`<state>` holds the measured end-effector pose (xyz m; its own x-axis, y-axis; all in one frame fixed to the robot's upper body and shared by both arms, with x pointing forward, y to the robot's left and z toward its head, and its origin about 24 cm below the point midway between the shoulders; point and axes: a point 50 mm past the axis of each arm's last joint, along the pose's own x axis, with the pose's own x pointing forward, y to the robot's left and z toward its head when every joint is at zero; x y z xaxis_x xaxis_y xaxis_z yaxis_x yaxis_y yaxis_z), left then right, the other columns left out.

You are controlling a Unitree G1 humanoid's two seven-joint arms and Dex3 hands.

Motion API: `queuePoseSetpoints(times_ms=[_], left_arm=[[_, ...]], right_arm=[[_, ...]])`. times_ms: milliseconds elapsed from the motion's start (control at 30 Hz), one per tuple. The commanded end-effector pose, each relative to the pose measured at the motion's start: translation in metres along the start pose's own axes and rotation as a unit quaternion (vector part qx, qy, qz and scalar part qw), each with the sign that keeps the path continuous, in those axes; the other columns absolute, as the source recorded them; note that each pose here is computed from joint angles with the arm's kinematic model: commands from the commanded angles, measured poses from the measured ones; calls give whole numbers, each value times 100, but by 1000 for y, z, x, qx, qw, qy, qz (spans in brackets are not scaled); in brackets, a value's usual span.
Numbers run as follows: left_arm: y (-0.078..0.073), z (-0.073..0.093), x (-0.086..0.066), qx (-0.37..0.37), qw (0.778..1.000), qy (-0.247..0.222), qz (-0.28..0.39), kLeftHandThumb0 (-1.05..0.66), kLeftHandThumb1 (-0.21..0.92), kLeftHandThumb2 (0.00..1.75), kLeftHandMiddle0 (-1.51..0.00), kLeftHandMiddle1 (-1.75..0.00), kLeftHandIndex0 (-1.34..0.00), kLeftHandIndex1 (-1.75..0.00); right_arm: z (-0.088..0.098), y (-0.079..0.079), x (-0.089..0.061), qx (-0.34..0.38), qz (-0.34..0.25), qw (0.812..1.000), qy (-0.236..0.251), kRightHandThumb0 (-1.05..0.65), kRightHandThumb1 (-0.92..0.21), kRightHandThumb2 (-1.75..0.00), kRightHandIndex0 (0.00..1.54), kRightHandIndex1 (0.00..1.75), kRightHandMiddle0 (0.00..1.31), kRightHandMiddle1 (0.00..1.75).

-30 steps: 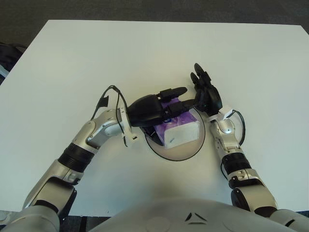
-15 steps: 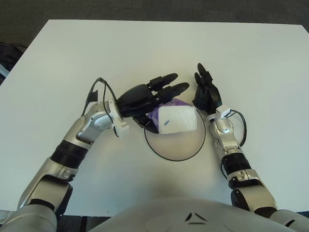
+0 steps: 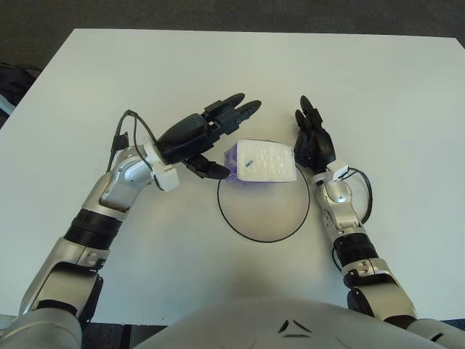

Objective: Put the tissue paper into the plate.

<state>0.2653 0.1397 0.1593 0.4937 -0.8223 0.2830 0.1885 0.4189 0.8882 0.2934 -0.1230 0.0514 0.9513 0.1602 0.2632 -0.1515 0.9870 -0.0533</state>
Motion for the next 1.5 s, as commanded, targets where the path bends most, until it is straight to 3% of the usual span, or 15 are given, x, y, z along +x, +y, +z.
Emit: queuePoseSetpoints(times_ms=[0, 400, 1467], left_arm=[[2, -8, -13, -20, 999, 30, -8, -105, 92, 79, 0, 0, 0, 0], [8, -9, -22, -50, 998, 29, -1, -105, 92, 76, 0, 0, -1, -1], [13, -13, -28, -94, 995, 20, -7, -105, 92, 66, 0, 0, 0, -1]], right_arm=[[-88, 14, -99, 32, -19, 964, 264, -86, -92, -107, 0, 0, 0, 9], [-88, 16, -99, 34, -17, 962, 270, -87, -92, -107, 0, 0, 0, 11], [-89, 20, -99, 25, -16, 962, 273, -86, -92, -106, 0, 0, 0, 11]])
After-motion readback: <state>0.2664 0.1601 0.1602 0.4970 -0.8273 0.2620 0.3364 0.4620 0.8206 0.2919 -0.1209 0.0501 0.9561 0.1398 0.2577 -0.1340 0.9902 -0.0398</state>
